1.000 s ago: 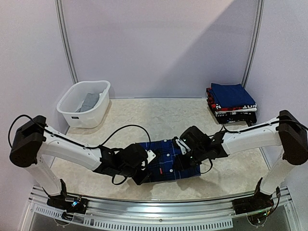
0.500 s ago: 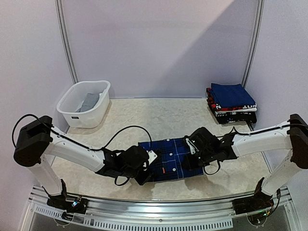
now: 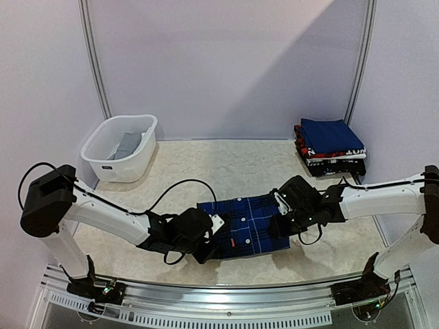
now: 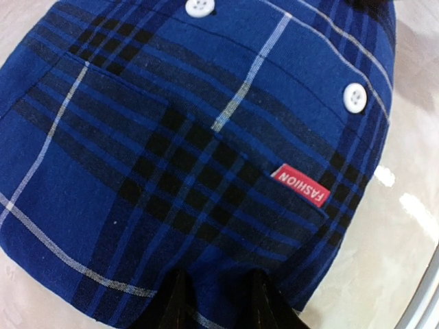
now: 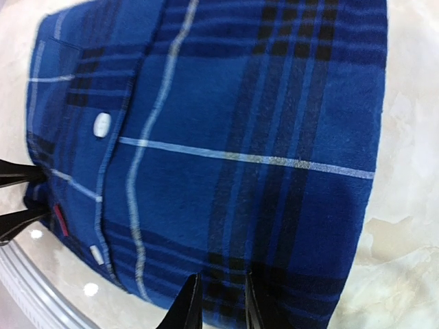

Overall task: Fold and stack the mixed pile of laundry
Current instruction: Smooth out the square-folded shirt at the center of the board, then pick up the square-folded shirt from the center of the board, then pass from the left arm to the right, then place the square-folded shirt at the corner of the board.

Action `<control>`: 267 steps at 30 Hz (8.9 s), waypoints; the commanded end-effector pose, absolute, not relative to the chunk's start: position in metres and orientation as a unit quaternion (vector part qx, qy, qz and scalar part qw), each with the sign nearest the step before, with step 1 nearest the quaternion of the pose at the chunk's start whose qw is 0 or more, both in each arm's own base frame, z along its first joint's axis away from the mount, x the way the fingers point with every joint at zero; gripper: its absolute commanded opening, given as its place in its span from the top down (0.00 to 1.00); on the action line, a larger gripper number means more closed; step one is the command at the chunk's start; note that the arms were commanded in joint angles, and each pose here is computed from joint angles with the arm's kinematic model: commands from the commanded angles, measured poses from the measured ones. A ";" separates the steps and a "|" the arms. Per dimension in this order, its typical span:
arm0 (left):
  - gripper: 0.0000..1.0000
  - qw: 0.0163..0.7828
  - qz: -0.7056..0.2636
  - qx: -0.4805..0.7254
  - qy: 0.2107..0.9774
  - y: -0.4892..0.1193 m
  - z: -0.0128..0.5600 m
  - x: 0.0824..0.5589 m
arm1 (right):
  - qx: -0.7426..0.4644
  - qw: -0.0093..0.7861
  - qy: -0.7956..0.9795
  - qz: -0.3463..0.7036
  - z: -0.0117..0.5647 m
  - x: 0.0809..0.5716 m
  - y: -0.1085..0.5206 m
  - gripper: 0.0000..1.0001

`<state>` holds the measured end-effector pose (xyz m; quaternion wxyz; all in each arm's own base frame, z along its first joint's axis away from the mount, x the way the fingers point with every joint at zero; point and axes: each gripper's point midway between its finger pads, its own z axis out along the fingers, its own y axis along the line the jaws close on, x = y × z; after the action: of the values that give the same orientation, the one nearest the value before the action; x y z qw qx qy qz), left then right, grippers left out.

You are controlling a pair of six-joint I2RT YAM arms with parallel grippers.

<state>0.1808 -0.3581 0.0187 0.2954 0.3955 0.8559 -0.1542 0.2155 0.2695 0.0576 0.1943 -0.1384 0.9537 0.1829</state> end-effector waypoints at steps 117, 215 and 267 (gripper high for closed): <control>1.00 0.421 0.047 0.669 0.611 -0.469 0.060 0.178 | 0.051 0.152 0.899 0.408 0.040 0.252 0.252 0.07; 0.00 0.479 -0.069 0.412 0.772 -0.316 0.099 0.219 | -0.153 0.432 0.867 -0.197 0.236 0.551 0.100 1.00; 0.00 0.461 -0.079 0.423 0.776 -0.319 0.085 0.221 | -0.090 0.451 0.852 -0.250 0.304 0.599 -0.028 1.00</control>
<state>0.2150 -0.3227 0.0907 0.4634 0.4292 0.7710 -0.0814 0.5836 -0.0061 0.3033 0.4376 -0.1061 0.8591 -0.2432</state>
